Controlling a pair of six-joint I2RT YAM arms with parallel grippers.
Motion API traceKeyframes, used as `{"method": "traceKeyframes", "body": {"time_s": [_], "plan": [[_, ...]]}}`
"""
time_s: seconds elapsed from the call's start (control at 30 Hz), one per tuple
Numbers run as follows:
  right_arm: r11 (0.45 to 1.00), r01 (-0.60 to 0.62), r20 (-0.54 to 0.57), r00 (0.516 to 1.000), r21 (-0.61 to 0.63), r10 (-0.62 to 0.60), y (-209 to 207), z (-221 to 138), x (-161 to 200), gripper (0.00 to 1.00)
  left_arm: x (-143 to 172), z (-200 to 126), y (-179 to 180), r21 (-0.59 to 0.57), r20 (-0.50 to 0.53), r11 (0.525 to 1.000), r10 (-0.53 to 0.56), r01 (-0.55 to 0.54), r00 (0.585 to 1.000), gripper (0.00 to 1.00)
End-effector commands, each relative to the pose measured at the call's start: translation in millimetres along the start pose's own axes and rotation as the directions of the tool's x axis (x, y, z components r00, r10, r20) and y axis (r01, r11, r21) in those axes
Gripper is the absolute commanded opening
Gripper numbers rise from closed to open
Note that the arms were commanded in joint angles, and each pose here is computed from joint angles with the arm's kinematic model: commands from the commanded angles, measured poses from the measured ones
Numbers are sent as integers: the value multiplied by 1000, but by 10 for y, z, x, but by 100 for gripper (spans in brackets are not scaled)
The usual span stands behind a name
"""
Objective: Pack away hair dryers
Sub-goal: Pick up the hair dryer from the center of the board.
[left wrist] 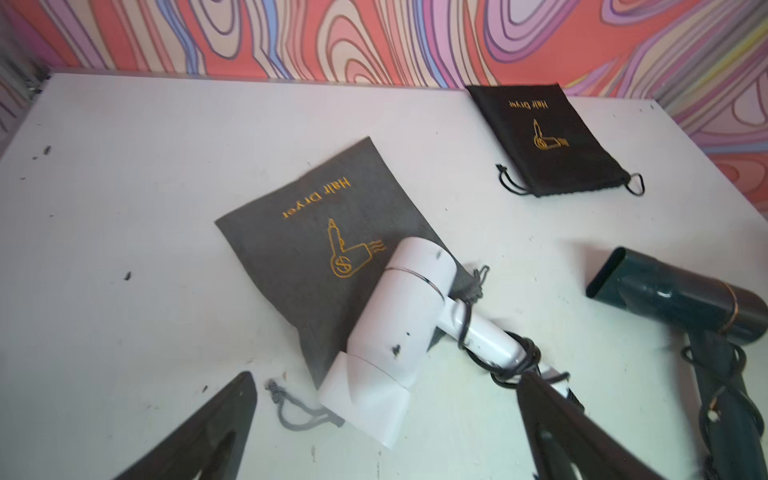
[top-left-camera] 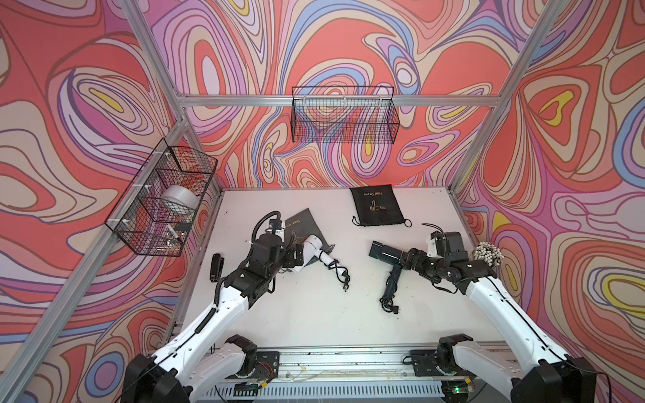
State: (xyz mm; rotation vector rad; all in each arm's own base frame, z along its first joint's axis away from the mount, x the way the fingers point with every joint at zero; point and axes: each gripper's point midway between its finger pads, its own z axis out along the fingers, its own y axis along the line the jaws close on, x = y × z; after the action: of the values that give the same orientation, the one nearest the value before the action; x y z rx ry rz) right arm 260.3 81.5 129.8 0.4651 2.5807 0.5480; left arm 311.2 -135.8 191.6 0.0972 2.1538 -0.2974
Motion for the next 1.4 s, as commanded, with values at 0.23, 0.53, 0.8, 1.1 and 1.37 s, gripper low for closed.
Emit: {"method": "traceKeyframes", "body": {"time_s": [0.23, 0.53, 0.8, 1.1, 1.37], "plan": [[989, 15, -168, 986, 149, 10, -123, 481, 508, 77, 227, 36, -502, 79, -93, 993, 92, -85, 991, 100], [971, 92, -194, 980, 221, -48, -114, 732, 559, 72, 231, 21, -548, 82, -91, 994, 84, -77, 992, 100], [963, 114, -205, 977, 244, -64, -140, 843, 553, 59, 310, 23, -526, 73, -120, 995, 84, -75, 989, 100], [976, 120, -170, 981, 183, -88, -81, 908, 540, 34, 314, 26, -535, 75, -129, 994, 83, -74, 988, 100], [987, 147, -42, 989, 66, -144, 125, 716, 373, 16, 241, 36, -575, 84, -109, 995, 60, -51, 992, 100]]}}
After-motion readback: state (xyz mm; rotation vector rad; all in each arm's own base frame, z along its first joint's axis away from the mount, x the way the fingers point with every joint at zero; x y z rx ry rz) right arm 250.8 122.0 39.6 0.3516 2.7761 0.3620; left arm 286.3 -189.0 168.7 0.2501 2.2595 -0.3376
